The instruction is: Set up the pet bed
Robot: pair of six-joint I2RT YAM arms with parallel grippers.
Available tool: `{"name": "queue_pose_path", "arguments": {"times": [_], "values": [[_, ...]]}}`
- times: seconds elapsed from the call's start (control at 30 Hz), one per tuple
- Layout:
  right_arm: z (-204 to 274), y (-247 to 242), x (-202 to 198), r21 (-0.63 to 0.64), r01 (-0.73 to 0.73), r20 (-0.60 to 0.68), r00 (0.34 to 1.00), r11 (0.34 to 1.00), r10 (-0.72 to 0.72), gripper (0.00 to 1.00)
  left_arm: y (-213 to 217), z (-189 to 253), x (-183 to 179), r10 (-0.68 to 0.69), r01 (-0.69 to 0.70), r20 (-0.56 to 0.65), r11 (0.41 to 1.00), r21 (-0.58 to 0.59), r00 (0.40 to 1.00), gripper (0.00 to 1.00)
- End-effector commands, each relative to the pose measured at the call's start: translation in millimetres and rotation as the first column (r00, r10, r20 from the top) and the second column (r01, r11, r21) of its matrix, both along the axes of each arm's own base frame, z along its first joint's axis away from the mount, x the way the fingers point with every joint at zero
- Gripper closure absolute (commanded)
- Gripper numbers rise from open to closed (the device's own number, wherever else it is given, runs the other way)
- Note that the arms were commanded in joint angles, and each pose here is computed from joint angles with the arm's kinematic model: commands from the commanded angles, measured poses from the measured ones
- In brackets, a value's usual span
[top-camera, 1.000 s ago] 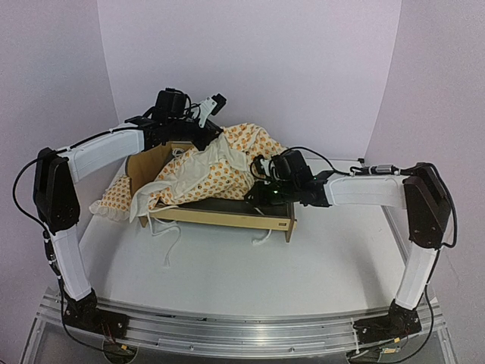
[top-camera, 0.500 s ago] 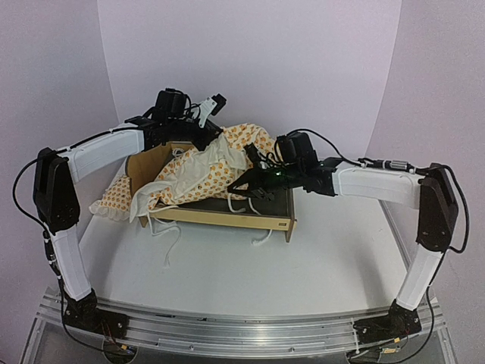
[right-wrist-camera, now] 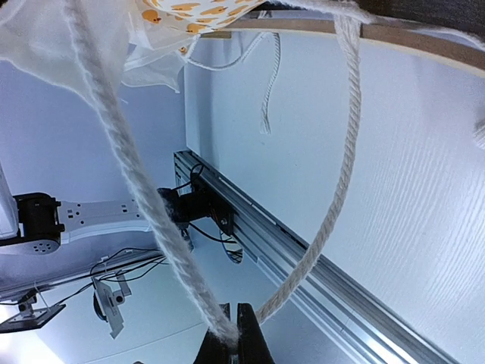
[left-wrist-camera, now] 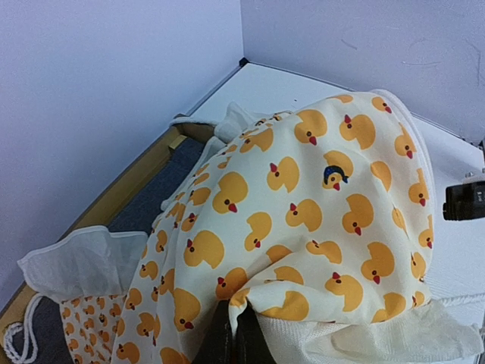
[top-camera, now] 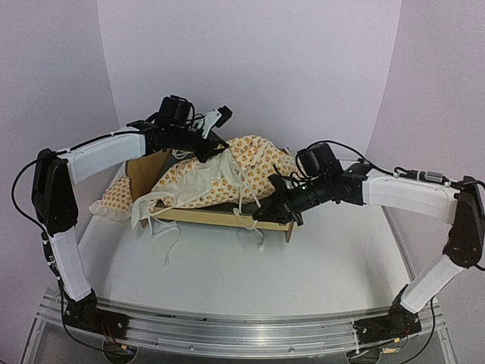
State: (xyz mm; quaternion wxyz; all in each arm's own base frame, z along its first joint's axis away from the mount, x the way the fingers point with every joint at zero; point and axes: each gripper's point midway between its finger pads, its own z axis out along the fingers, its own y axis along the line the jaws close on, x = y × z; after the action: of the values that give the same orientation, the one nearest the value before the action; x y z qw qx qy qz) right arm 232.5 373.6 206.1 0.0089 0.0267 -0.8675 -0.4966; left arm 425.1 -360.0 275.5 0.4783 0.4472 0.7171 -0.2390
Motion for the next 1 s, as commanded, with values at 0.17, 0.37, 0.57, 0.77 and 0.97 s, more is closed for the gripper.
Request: {"name": "queue_pose_path", "arguments": {"times": [0.17, 0.37, 0.57, 0.77, 0.97], "values": [[-19.9, -29.0, -68.7, -0.131, -0.004, -0.291, 0.956, 0.991, -0.034, 1.0, 16.5, 19.0, -17.8, -0.028, 0.027, -0.02, 0.999, -0.046, 0.999, 1.0], [57.3, -12.0, -63.7, 0.006, 0.004, -0.165, 0.986, 1.0, -0.003, 1.0, 17.6, 11.2, -21.0, -0.03, 0.028, -0.04, 0.999, -0.042, 0.999, 1.0], [47.9, -23.7, -72.3, -0.027, 0.014, -0.184, 0.983, 1.0, -0.019, 1.0, 15.6, 12.4, -23.1, -0.047, 0.045, -0.041, 0.998, -0.05, 0.998, 1.0], [-44.4, -52.4, -88.5, -0.226, 0.016, -0.28, 0.956, 0.974, -0.081, 0.85, 5.8, -9.8, -62.0, -0.217, 0.21, -0.15, 0.976, -0.062, 0.965, 1.0], [-76.4, -83.8, -67.7, -0.34, 0.077, -0.234, 0.958, 0.937, -0.164, 0.46, 9.9, -17.4, -112.1, -0.418, 0.419, -0.209, 0.907, -0.039, 0.884, 0.07]]}}
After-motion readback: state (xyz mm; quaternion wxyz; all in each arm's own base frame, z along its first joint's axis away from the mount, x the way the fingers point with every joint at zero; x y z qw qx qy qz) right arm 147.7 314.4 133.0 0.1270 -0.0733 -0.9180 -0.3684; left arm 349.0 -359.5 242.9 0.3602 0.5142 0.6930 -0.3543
